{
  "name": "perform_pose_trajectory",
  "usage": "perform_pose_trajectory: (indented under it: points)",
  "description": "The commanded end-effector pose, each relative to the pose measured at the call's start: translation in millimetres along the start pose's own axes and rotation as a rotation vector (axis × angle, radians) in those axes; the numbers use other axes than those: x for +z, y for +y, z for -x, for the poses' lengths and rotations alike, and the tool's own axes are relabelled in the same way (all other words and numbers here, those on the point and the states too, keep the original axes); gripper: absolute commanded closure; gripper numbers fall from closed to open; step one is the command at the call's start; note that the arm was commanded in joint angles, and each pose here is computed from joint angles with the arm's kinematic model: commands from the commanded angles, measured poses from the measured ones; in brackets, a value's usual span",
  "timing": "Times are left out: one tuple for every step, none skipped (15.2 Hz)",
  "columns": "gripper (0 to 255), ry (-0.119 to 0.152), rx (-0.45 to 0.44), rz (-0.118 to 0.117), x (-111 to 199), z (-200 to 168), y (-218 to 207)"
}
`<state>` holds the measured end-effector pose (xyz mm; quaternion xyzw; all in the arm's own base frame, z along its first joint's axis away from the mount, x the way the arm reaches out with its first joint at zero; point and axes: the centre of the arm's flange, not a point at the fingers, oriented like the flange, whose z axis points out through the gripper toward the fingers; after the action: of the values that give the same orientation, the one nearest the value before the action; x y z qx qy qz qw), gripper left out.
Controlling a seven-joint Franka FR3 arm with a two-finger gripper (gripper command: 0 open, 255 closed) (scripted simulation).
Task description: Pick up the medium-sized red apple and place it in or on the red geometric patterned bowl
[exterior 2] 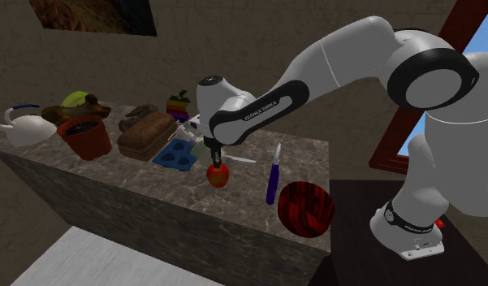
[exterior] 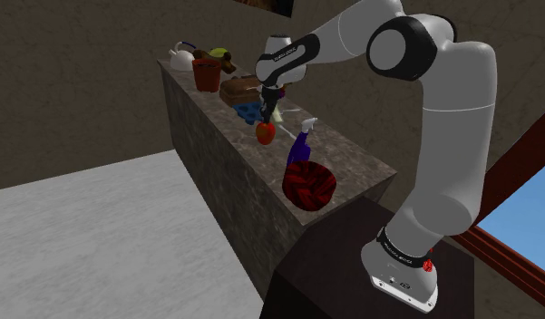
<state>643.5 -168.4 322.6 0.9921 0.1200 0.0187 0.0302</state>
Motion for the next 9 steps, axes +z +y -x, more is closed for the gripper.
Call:
perform_pose_trajectory:
  points:
    - [255, 0.000, 0.000, 0.000, 0.2, 0.0, -0.1]
    - [255, 0.000, 0.000, 0.000, -5.1, -0.1, 0.2]
    - [255, 0.000, 0.000, 0.000, -10.3, -0.2, 0.6]
    - [255, 0.000, 0.000, 0.000, -15.6, -0.4, 0.9]
    - [255, 0.000, 0.000, 0.000, -20.9, -0.6, 1.3]
    - [255, 0.000, 0.000, 0.000, -26.1, -0.8, 1.6]
    - [255, 0.000, 0.000, 0.000, -31.4, -0.9, 1.9]
    - [255, 0.000, 0.000, 0.000, -36.7, -1.1, 2.3]
    - [255, 0.000, 0.000, 0.000, -41.9, -1.2, 2.6]
